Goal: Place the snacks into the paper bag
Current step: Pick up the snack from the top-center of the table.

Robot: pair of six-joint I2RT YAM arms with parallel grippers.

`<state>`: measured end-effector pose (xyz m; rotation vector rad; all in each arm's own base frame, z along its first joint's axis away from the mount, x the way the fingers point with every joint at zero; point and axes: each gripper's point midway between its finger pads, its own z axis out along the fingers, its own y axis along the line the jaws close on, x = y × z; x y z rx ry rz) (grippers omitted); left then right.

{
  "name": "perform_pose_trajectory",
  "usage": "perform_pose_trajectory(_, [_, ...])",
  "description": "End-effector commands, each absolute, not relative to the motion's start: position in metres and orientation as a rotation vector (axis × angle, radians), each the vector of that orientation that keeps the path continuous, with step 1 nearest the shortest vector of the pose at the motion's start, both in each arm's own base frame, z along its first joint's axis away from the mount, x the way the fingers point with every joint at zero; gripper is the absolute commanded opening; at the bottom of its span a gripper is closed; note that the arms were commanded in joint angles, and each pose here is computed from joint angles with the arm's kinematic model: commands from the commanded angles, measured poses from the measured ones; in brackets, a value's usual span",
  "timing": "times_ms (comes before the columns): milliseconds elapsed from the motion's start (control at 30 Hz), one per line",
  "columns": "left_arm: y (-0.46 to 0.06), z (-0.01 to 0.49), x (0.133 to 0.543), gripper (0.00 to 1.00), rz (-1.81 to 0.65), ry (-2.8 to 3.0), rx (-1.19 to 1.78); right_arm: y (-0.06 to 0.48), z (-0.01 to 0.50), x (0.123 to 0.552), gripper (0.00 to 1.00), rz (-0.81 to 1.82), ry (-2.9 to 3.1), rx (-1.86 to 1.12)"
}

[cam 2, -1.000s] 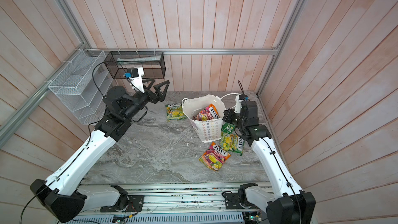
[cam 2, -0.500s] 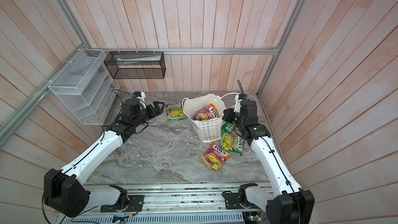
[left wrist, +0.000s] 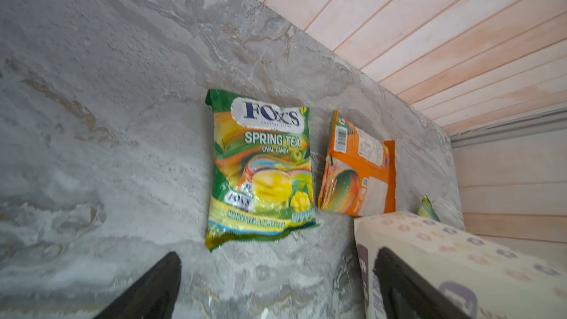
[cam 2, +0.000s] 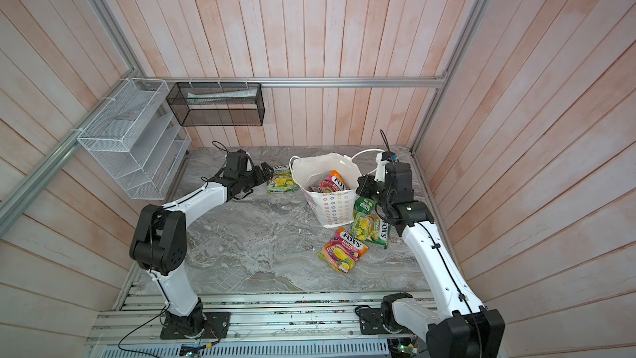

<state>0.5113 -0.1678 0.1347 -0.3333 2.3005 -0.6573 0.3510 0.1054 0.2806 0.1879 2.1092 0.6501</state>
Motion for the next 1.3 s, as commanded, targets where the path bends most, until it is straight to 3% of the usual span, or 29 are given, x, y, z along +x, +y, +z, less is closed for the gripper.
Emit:
perform_pose_trajectory(0, [-0.174, 0.124, 0.527, 1.00, -0.697, 2.328, -0.221, 0.102, 0.283, 0.345, 0.00, 0.639, 2.102, 0.176])
perform_pose_trajectory(700, [-0.185, 0.039, 0.588, 0.91, -0.710, 2.478, -0.071, 0.103, 0.285, 0.342, 0.00, 0.674, 2.106, 0.181])
perform_pose_trajectory(900, [-0.189, 0.027, 0.587, 0.74, -0.734, 2.493, -0.073, 0.105, 0.283, 0.343, 0.00, 0.697, 2.110, 0.190])
perform_pose_trajectory(1133, [-0.196, 0.008, 0.581, 0.62, -0.725, 2.534, -0.109, 0.108, 0.283, 0.345, 0.00, 0.721, 2.111, 0.194])
perform_pose_trajectory(1267, [-0.191, 0.003, 0.580, 0.48, -0.686, 2.542, -0.151, 0.108, 0.283, 0.345, 0.00, 0.727, 2.111, 0.197])
